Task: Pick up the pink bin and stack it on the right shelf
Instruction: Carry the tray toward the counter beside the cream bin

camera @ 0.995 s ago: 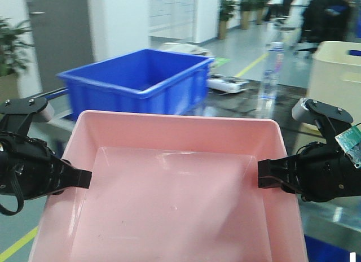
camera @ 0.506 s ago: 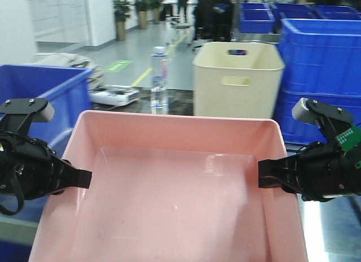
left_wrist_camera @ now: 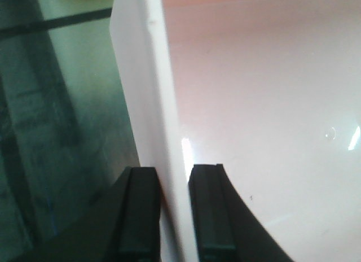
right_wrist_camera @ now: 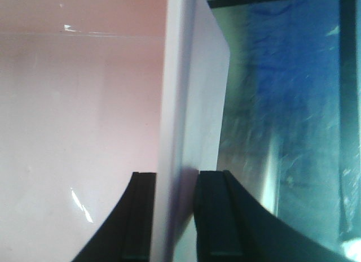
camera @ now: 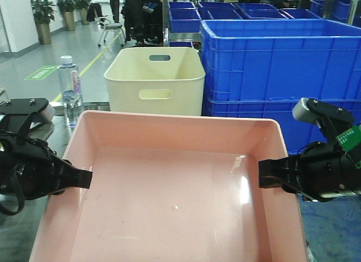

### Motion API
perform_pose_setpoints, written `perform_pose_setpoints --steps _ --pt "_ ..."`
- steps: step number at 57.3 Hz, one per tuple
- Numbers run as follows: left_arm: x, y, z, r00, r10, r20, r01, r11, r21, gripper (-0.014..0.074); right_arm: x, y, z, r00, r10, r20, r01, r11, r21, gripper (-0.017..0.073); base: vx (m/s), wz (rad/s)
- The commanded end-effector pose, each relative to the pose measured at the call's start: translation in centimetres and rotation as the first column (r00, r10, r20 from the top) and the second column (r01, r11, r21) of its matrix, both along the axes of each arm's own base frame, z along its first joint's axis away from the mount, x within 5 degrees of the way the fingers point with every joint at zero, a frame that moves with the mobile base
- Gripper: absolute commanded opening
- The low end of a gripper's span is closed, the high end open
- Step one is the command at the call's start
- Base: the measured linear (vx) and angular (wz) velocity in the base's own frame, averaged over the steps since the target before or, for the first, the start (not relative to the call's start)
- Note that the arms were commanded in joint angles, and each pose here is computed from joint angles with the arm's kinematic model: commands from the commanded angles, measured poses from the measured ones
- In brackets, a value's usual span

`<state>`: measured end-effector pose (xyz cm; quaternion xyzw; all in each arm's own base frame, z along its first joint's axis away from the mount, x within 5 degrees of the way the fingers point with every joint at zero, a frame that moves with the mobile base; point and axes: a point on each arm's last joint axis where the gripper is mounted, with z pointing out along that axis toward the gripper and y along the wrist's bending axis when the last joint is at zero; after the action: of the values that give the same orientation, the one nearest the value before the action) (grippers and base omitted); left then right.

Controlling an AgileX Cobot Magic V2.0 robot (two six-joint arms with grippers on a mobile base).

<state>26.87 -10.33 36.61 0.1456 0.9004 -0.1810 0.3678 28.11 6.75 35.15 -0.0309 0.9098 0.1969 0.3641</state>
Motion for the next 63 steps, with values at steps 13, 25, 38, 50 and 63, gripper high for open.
perform_pose_setpoints --steps 13,25,38,50,63 --pt "-0.55 0.21 2.41 0.993 0.006 0.115 -0.002 0.999 -0.034 -0.0001 -0.01 -0.44 2.53 0.989 -0.041 0.142 0.038 0.999 0.028 -0.0008 0.20 -0.10" --pt "-0.55 0.21 2.41 0.993 0.006 0.115 -0.002 0.999 -0.034 -0.0001 -0.01 -0.44 2.53 0.989 -0.041 0.142 0.038 0.999 0.028 -0.0008 0.16 0.07" --pt "-0.55 0.21 2.41 0.993 0.006 0.115 -0.002 0.999 -0.034 -0.0001 -0.01 -0.44 2.53 0.989 -0.041 0.142 0.038 0.999 0.028 -0.0008 0.10 0.11" --pt "-0.52 0.20 2.37 0.993 0.006 0.114 -0.002 0.999 -0.033 -0.0001 -0.01 -0.44 2.51 0.989 -0.042 0.142 0.038 0.999 0.028 -0.0008 0.06 0.04" --pt "-0.53 0.19 2.38 0.993 0.006 0.114 -0.002 0.999 -0.035 -0.0001 -0.01 -0.44 2.51 0.989 -0.042 0.142 0.038 0.999 0.028 -0.0008 0.03 0.03"
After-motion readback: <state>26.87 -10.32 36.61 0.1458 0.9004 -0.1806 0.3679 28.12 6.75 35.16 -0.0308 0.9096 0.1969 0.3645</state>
